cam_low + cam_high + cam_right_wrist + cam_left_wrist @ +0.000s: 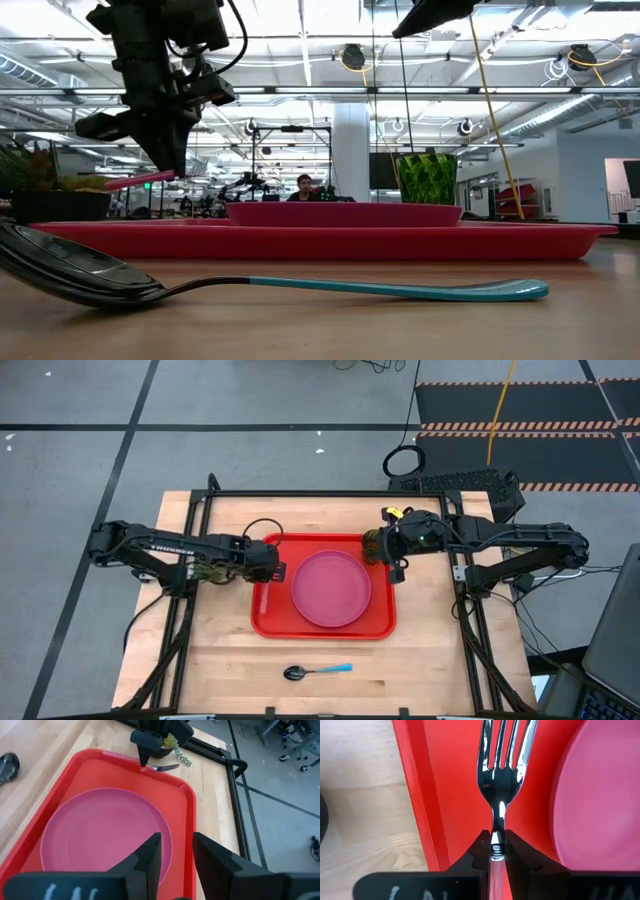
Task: Pick and place plate/cup/fork/spoon on tray
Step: Put the pink fork on the red tray to the left of the pink plate
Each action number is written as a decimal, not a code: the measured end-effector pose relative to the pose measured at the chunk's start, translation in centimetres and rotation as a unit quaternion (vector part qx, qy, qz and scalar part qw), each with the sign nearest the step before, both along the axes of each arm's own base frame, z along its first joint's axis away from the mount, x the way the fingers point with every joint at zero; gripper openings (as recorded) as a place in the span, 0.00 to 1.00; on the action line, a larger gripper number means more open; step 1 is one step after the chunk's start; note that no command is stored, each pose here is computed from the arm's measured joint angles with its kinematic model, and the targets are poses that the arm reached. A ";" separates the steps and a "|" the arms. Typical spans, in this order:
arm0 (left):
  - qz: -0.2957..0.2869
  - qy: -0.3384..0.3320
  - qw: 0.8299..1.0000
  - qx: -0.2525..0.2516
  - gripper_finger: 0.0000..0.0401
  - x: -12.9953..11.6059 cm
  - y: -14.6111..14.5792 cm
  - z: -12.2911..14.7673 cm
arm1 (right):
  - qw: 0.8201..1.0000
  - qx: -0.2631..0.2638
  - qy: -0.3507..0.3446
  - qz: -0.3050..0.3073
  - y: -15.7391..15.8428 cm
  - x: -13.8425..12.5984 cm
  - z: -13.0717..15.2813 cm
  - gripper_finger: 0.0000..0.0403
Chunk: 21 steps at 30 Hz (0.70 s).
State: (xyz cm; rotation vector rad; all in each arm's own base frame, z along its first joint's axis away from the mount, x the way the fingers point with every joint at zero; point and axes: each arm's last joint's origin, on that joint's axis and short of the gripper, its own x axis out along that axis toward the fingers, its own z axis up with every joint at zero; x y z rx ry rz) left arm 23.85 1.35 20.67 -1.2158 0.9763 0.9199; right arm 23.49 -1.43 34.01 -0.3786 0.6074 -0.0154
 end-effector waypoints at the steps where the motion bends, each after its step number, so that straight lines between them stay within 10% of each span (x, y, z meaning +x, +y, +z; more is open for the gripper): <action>1: 0.005 0.002 1.000 -0.002 0.08 0.0 0.0 0.0 | 1.000 -0.004 0.004 0.003 0.0 0.0 -0.1 0.26; 21: -0.004 0.076 0.997 -0.013 0.08 1.2 1.0 -3.3 | 0.998 -0.056 0.007 -0.015 -0.6 -0.3 -1.4 0.26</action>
